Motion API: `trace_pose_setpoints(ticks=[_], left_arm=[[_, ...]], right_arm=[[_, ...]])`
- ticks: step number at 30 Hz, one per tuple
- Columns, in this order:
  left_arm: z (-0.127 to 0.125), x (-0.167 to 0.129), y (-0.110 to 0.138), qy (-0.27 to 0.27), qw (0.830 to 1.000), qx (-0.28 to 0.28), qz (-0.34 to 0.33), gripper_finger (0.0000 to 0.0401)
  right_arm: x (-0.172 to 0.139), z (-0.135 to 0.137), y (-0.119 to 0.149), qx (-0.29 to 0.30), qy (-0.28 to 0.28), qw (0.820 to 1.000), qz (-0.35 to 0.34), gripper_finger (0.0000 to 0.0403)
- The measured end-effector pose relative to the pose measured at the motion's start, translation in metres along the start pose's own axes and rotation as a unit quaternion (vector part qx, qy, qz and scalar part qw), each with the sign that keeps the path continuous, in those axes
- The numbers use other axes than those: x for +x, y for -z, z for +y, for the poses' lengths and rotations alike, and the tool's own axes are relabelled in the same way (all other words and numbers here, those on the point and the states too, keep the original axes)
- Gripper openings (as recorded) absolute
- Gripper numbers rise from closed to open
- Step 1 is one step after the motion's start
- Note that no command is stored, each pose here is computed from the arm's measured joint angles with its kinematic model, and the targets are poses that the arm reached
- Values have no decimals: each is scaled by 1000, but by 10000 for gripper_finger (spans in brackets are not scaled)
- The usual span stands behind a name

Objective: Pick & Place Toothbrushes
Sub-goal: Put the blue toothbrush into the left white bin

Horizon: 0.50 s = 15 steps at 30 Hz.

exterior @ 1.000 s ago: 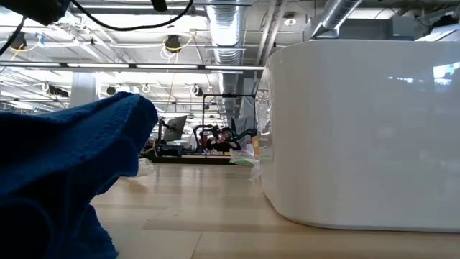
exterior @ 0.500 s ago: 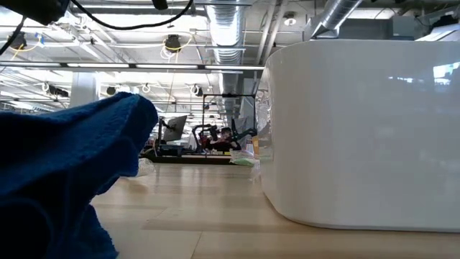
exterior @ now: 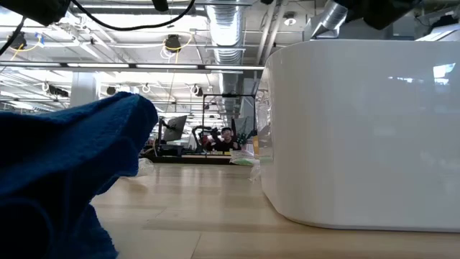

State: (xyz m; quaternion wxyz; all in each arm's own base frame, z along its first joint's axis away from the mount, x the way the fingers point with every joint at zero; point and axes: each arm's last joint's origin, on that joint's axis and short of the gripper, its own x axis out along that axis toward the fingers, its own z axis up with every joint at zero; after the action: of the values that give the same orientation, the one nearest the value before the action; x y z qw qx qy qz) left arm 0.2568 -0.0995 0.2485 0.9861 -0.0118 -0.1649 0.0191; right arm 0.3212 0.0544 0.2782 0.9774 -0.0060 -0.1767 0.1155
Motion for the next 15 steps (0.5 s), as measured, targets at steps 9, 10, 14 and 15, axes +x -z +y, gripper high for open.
trace_pose_setpoints(ticks=[9, 10, 14, 15], left_arm=[[1, 0, 1, -3, 1000, 3, 7, 13], [1, 0, 2, -5, 1000, 3, 7, 13], [1, 0, 3, -14, 1000, 5, 15, 13], [1, 0, 3, -16, 1000, 5, 17, 13]], right_arm=[[11, -4, 12, 12, 6, 1000, 6, 194], [13, -4, 13, 13, 5, 1000, 7, 194], [19, -2, 18, 14, 2, 1000, 11, 197], [21, -2, 19, 14, 1, 1000, 11, 198]])
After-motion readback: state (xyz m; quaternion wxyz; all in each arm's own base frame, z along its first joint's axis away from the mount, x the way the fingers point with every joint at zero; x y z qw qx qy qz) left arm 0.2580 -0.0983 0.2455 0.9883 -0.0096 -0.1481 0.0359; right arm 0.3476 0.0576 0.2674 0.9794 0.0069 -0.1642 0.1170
